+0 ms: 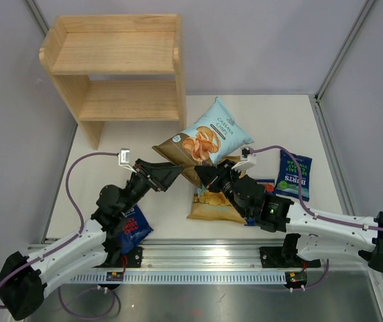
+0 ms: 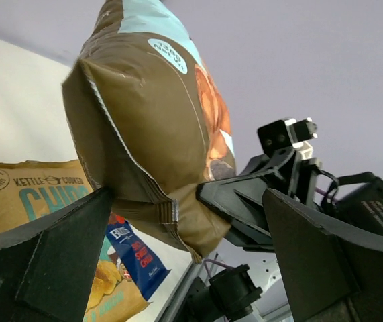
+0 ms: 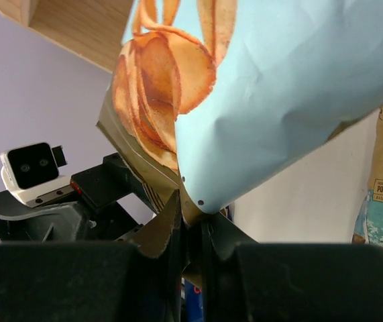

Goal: Place and organize the chips bags onto the shelf

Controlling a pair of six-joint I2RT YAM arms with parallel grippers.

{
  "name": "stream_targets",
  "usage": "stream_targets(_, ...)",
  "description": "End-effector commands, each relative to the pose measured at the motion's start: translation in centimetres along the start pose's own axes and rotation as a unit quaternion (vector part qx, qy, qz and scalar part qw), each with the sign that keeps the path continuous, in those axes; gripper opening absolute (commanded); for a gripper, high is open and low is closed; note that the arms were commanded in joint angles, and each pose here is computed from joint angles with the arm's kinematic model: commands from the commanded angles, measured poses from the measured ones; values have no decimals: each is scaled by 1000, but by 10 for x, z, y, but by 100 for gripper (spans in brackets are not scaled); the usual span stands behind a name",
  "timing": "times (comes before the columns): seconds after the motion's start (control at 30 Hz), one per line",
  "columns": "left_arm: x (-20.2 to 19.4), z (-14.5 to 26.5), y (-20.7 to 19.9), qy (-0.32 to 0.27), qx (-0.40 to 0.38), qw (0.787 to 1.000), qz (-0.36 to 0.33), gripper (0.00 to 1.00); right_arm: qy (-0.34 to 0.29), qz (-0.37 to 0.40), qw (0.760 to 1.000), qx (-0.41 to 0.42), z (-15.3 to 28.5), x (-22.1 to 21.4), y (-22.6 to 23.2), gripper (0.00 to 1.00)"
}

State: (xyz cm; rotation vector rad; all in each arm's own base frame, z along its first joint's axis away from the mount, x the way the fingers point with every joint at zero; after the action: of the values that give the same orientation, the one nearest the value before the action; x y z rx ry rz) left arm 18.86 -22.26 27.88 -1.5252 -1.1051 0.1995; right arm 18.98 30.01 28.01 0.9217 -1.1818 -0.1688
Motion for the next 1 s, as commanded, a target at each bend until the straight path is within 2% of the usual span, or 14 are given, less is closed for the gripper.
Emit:
stream_targets(0.0, 16, -16, -25, -28, -36, 999, -19, 99, -32, -77, 994, 69, 3, 23, 45, 0)
stream_targets(0.33, 13, -23, -17, -53, -13, 998, -13, 99, -39, -78, 992, 88, 7, 6, 64, 0)
stream_targets(0.6, 9, -8, 3, -71, 35, 997, 17, 99, -81, -67, 991, 83, 16, 23, 50, 0)
stream_targets(0.97, 4, -15, -8, -47, 32, 997, 57, 99, -79, -18, 984, 159, 28, 26, 69, 0)
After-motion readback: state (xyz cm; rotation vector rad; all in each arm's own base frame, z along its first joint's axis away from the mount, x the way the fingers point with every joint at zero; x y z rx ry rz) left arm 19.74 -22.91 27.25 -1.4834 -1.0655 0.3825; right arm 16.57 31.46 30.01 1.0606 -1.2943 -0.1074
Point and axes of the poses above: each gripper's point midway between its finger pads, its own z axis back along the fingers, its own y axis along the line the jaws close on, x = y × z, the point moved 2 cm from there along z, back along the fingers, and after that the axes turned 9 degrees about z, right-handed, at the moved point
